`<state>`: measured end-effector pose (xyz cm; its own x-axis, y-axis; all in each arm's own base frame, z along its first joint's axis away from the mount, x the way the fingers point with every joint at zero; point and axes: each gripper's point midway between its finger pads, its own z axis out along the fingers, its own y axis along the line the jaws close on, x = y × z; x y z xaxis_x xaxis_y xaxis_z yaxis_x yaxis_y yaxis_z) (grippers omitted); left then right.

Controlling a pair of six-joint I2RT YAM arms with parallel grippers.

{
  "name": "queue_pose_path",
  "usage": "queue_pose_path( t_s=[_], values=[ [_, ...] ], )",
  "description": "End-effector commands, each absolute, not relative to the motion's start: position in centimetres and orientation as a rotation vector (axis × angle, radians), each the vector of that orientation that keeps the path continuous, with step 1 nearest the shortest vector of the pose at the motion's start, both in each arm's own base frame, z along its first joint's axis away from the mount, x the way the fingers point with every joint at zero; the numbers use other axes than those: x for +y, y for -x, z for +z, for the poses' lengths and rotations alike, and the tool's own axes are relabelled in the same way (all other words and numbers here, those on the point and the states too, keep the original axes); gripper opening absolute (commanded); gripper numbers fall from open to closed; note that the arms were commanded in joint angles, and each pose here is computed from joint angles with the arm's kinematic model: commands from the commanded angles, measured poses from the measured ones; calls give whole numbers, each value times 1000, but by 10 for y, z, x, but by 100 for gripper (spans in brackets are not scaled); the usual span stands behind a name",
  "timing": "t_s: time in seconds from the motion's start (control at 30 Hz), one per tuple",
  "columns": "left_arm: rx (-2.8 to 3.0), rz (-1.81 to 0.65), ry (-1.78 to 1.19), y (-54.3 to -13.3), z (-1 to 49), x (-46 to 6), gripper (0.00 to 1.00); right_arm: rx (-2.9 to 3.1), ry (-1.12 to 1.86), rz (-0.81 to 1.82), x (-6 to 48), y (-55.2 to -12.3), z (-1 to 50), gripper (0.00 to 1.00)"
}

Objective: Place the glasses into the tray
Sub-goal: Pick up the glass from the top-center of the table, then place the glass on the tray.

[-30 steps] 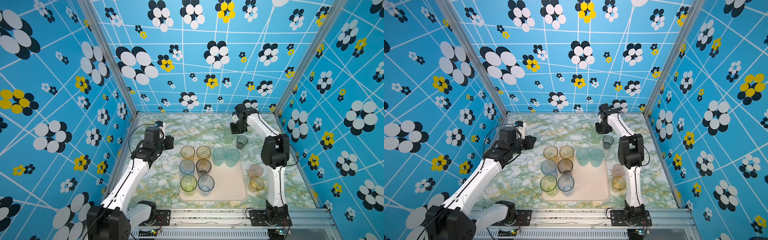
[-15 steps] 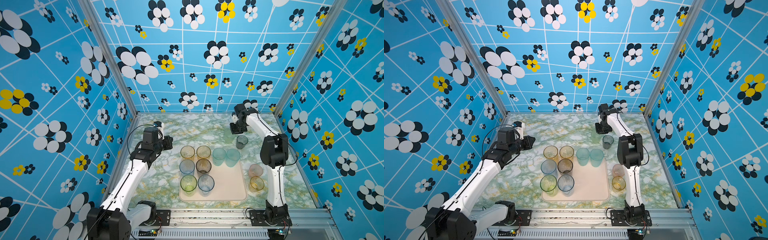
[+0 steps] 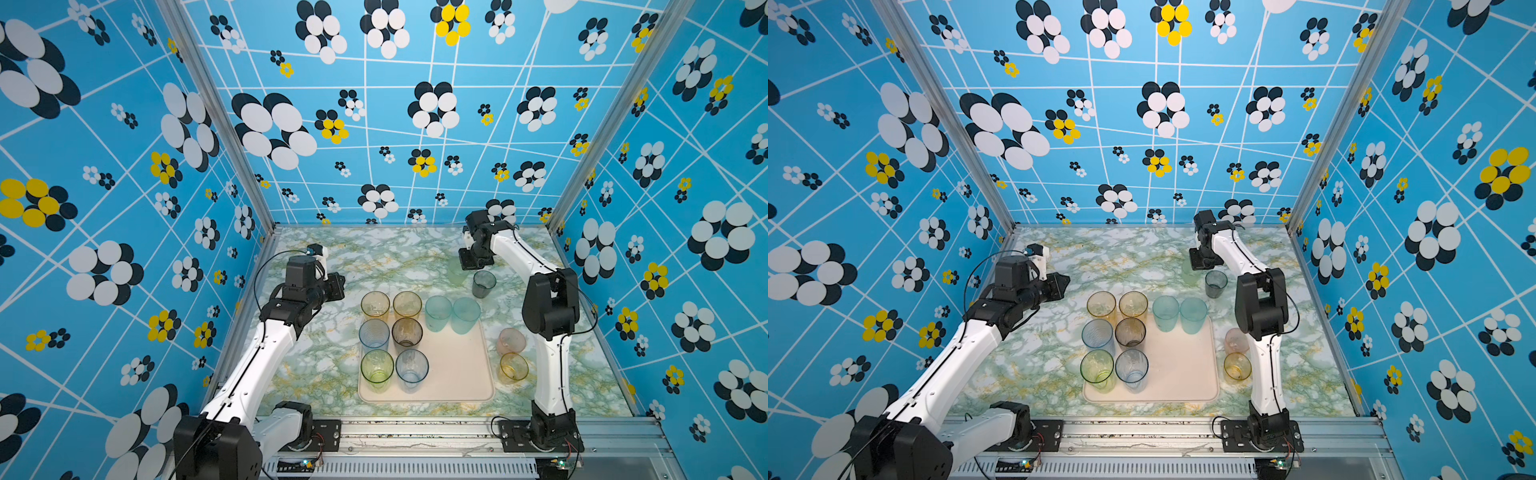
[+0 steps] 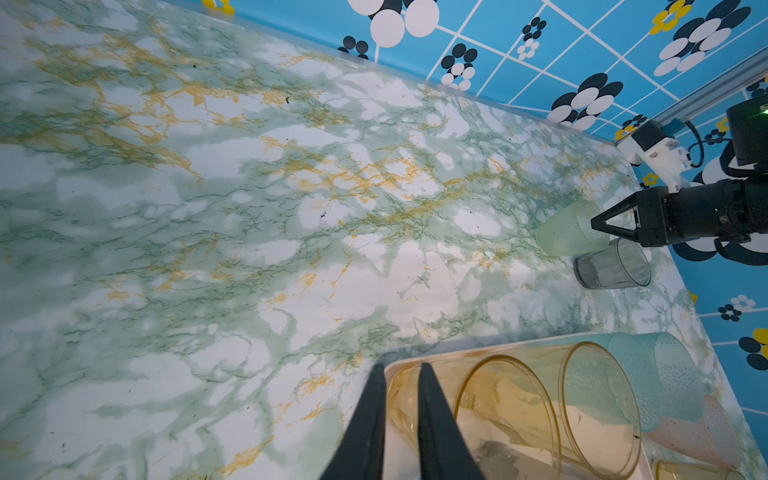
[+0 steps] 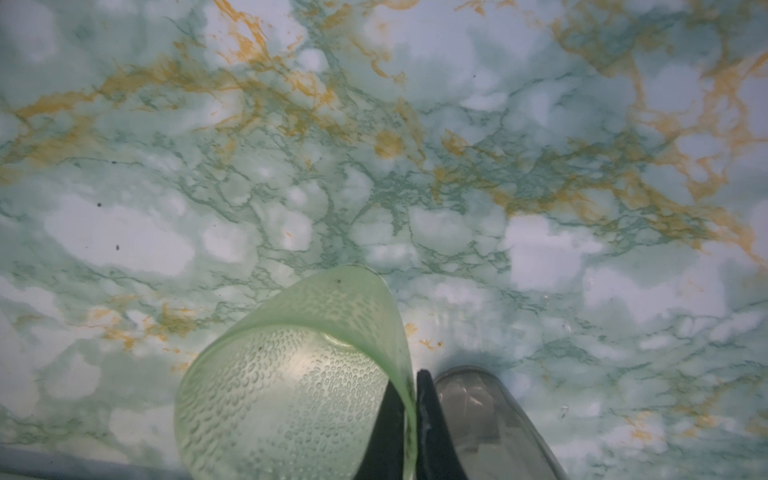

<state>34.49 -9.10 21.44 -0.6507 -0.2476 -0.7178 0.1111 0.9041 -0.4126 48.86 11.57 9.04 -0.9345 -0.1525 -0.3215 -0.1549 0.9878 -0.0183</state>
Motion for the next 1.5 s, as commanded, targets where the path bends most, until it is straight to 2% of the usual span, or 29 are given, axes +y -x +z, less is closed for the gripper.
queue_pose_path(
  t_s=[0.0, 0.17, 0.3, 0.43, 0.57, 0.8, 0.93, 1.2, 1.47],
  values=[
    [2219, -538, 88, -343, 211, -89, 17, 2648, 178, 4, 113, -495, 137, 0],
    [2238, -529, 90, -342, 204, -89, 17, 2502, 136, 52, 110, -482, 186, 0],
    [2249, -496, 87, -341, 202, -87, 17, 2386, 122, 122, 110, -454, 238, 0],
    [2248, -485, 78, -339, 203, -87, 17, 2336, 161, 212, 115, -402, 270, 0],
    [2244, -489, 63, -339, 206, -89, 17, 2357, 255, 256, 124, -343, 282, 0],
    [2240, -468, 33, -341, 219, -89, 17, 2460, 498, 255, 149, -235, 268, 0],
    [2227, -454, 24, -345, 230, -89, 17, 2540, 561, 213, 156, -202, 246, 0],
    [2218, -456, -10, -349, 240, -101, 17, 2696, 604, 188, 189, -186, 170, 0],
    [2236, -452, -28, -348, 235, -108, 17, 2756, 549, 134, 209, -205, 126, 0]
  ],
)
